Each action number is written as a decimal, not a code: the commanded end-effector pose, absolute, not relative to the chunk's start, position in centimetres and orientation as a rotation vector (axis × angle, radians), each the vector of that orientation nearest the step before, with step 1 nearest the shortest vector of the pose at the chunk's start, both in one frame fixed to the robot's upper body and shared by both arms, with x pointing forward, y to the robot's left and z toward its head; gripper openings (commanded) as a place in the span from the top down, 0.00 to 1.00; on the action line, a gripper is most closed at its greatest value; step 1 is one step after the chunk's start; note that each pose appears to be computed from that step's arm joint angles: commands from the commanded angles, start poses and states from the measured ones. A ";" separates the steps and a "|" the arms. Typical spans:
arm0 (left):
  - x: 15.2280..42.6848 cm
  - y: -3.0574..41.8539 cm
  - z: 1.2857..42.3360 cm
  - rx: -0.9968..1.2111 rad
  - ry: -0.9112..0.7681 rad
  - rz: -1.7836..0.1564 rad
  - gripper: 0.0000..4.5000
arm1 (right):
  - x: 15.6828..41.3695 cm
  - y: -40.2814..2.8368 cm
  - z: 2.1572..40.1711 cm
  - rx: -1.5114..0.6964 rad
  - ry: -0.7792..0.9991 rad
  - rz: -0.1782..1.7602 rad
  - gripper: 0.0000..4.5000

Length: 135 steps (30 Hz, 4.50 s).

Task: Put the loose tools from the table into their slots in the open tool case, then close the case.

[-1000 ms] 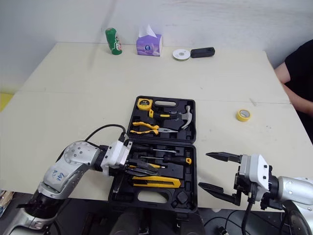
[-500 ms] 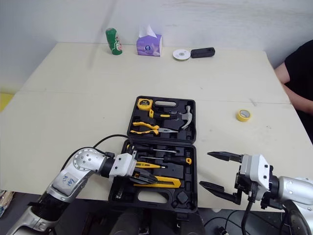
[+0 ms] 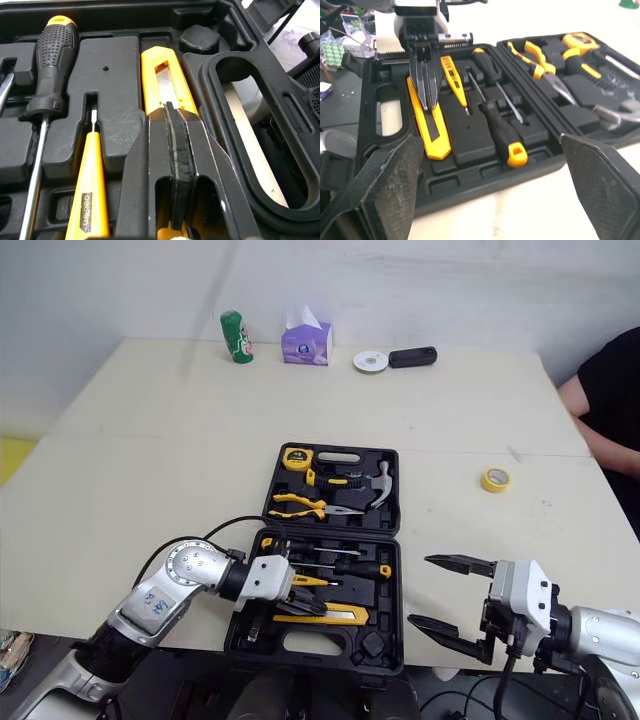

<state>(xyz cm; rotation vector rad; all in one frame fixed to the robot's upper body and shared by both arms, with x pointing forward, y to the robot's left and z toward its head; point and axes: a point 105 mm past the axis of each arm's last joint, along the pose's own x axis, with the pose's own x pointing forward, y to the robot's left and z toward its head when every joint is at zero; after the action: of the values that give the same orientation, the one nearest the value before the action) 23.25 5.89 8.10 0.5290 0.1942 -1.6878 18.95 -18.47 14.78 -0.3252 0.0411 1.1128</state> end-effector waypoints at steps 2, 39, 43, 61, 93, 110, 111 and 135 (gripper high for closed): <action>23.2 7.9 4.4 0.520 0.370 -1.630 0.99 | 19.1 -18.6 15.7 -0.351 0.002 1.091 0.00; 23.4 43.2 11.7 0.149 0.022 0.150 0.01 | 12.5 -49.3 11.2 -0.372 0.001 -0.515 0.00; 24.5 42.6 12.2 0.127 -0.012 0.144 0.01 | 12.8 -48.8 10.7 -0.372 0.000 -0.514 0.00; 30.1 27.6 20.4 0.065 -0.309 -0.473 0.01 | 25.9 -37.7 18.2 -0.330 -0.032 0.091 0.00; 28.1 12.0 22.9 0.063 -0.304 -1.184 0.01 | 38.9 -29.6 21.5 -0.737 0.753 0.692 0.00; 27.5 10.8 23.0 0.084 -0.298 -1.209 0.01 | 39.8 -30.0 18.8 -0.751 0.802 0.630 0.00; 27.6 10.8 23.1 0.079 -0.302 -1.207 0.01 | 39.8 -30.0 18.6 -0.752 0.800 0.628 0.00; 27.7 10.7 23.1 0.063 -0.310 -1.224 0.01 | 39.7 -28.7 16.7 -0.654 0.833 0.679 0.00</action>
<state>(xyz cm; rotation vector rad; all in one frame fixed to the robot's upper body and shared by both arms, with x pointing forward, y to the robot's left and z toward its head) 28.18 10.87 22.19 0.0465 -0.2641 -1.2051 39.75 -28.42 16.47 -0.6431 0.8444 0.6804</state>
